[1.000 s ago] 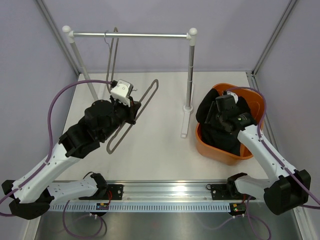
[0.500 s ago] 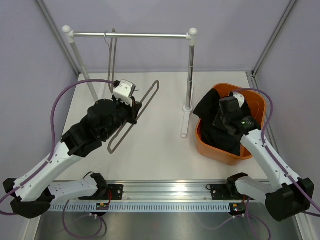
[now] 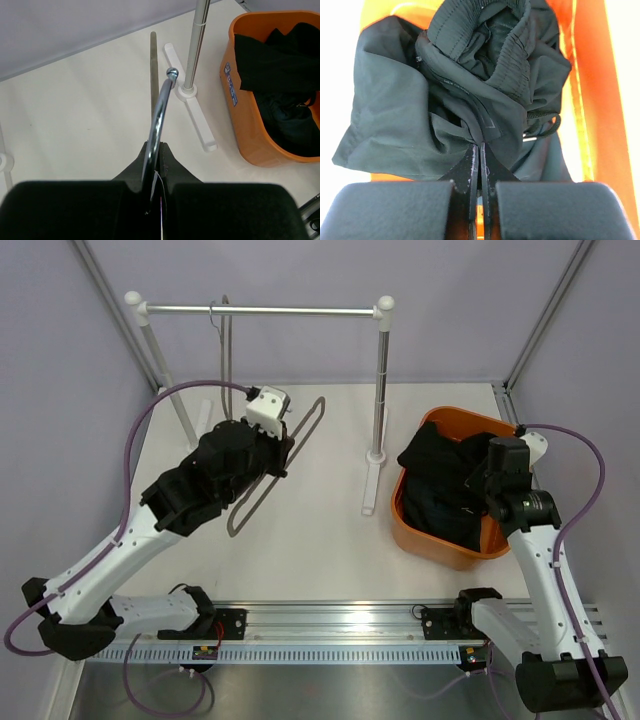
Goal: Remove the shorts from the hanger
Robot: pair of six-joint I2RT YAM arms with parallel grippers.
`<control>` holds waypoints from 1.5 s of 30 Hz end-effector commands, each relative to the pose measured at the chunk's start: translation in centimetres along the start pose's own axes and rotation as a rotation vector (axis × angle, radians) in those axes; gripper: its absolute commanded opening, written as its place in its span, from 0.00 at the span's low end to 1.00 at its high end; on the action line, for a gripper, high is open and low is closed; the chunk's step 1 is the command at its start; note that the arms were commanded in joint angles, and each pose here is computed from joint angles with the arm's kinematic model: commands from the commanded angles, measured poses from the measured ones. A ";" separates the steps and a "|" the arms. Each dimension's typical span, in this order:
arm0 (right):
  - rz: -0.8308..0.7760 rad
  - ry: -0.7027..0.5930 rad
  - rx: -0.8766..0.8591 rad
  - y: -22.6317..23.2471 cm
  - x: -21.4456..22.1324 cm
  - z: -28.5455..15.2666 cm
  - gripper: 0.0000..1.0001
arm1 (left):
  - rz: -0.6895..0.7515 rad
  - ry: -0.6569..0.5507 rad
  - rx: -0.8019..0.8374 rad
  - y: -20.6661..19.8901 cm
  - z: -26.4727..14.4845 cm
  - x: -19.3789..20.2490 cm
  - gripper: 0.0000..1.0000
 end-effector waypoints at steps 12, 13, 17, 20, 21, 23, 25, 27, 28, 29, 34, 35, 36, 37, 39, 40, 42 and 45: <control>0.093 -0.188 0.069 -2.8 -3.5 -2.4 0.00 | -0.080 -0.021 -0.090 5.6 5.0 -8.1 0.00; 0.094 -0.192 0.067 -2.9 -3.5 -2.5 0.00 | -0.079 -0.014 -0.092 5.9 5.8 -8.1 0.00; 0.094 -0.166 0.083 -3.3 -2.8 -1.8 0.00 | -0.088 -0.054 -0.100 7.8 7.3 -9.4 0.00; 0.113 -0.164 0.081 -3.6 -2.2 -1.4 0.00 | -0.093 -0.057 -0.112 8.8 8.8 -9.5 0.00; 0.120 -0.156 0.073 -3.6 -2.0 -1.1 0.00 | -0.096 -0.077 -0.116 9.2 8.9 -10.1 0.00; 0.130 -0.149 0.083 -3.6 -1.8 -0.7 0.00 | -0.098 -0.088 -0.121 9.5 9.5 -10.4 0.00; 0.135 -0.154 0.101 -3.9 -1.6 -0.3 0.00 | -0.101 -0.102 -0.126 9.8 10.3 -11.2 0.00; 0.146 -0.154 0.089 -3.8 -1.5 -0.1 0.00 | -0.105 -0.093 -0.141 10.1 11.7 -11.1 0.00; 0.150 -0.152 0.074 -3.7 -1.4 -0.2 0.00 | -0.110 -0.115 -0.149 10.4 11.7 -11.8 0.00; 0.152 -0.132 0.054 -3.4 -1.1 0.0 0.00 | -0.117 -0.127 -0.159 10.6 12.0 -12.1 0.00; 0.144 -0.098 0.027 -3.2 -0.4 0.6 0.05 | -0.140 -0.154 -0.188 11.3 13.6 -12.4 0.00; 0.140 -0.094 0.027 -3.3 -0.2 0.7 0.06 | -0.141 -0.153 -0.194 11.4 13.9 -12.4 0.00; 0.139 -0.090 0.021 -3.2 -0.1 0.7 0.07 | -0.142 -0.151 -0.201 11.6 14.2 -12.3 0.00; 0.137 -0.081 0.006 -3.1 0.0 0.7 0.07 | -0.144 -0.144 -0.211 11.7 14.6 -12.1 0.00; 0.139 -0.075 -0.006 -2.9 0.2 0.9 0.07 | -0.151 -0.154 -0.226 12.2 14.7 -12.2 0.00; 0.141 -0.071 -0.011 -2.8 0.2 0.9 0.06 | -0.155 -0.159 -0.230 12.4 15.0 -12.2 0.00; 0.138 -0.068 -0.017 -2.8 0.3 1.0 0.06 | -0.161 -0.163 -0.234 12.7 15.2 -12.2 0.00; 0.128 -0.053 -0.016 -2.8 0.6 1.2 0.05 | -0.165 -0.167 -0.245 13.1 15.7 -12.3 0.00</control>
Point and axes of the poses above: each gripper's point midway between its finger pads, its own z axis out along the fingers, its own y axis along the line the jaws close on, x = y × z, the point moved 5 cm from there along -z, back along the fingers, and after that the axes turned 14 degrees about z, right-handed, at the moved point
